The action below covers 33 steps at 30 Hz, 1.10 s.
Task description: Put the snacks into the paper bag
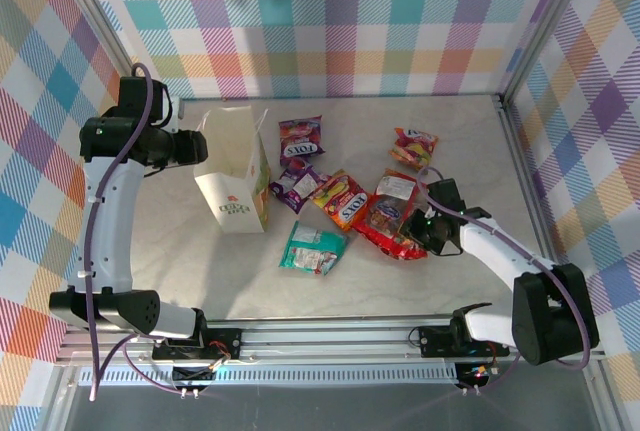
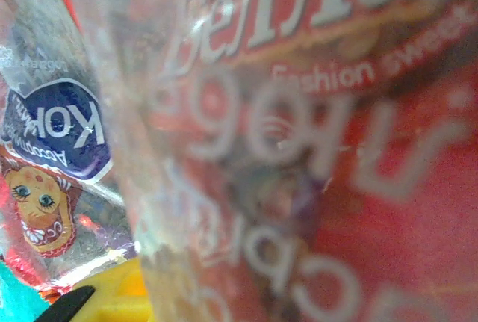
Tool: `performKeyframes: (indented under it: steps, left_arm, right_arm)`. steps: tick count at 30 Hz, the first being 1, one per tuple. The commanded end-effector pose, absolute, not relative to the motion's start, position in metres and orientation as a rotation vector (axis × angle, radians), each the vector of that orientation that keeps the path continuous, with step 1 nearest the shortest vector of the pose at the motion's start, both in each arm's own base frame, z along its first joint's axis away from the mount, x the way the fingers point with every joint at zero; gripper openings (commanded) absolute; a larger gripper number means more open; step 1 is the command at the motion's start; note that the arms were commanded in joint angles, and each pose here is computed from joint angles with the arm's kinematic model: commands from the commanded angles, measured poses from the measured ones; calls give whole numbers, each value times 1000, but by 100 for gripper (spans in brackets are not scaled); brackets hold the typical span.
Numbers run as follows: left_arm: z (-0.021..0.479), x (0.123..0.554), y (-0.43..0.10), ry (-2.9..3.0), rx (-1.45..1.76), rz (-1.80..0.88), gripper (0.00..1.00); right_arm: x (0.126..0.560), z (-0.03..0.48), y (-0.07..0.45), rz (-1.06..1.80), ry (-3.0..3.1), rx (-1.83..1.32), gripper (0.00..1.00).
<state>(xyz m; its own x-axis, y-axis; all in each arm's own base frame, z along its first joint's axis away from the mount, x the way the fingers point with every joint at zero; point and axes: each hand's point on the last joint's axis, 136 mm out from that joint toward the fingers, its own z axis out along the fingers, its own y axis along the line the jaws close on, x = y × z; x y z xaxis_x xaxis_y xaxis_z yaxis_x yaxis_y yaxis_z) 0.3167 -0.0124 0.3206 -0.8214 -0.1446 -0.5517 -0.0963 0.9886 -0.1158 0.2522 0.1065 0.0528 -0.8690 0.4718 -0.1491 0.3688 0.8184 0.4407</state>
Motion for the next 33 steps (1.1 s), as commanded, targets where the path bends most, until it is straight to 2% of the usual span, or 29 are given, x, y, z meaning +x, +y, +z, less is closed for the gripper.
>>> performKeyframes:
  steps: [1,13,23,33]
  left_arm:
    - [325,316,-12,2534,-198,-134,55]
    - [337,324,-18,2488,-187,-180,56]
    - [329,336,-10,2496,-194,-119,56]
    - [335,360,-16,2459,-189,-167,55]
  right_arm:
    - [251,64,96,497,2752,587,20]
    - [259,103,102,524,2721,445,0]
    - [254,136,98,498,2679,357,0]
    - [258,179,103,492,2616,261,0]
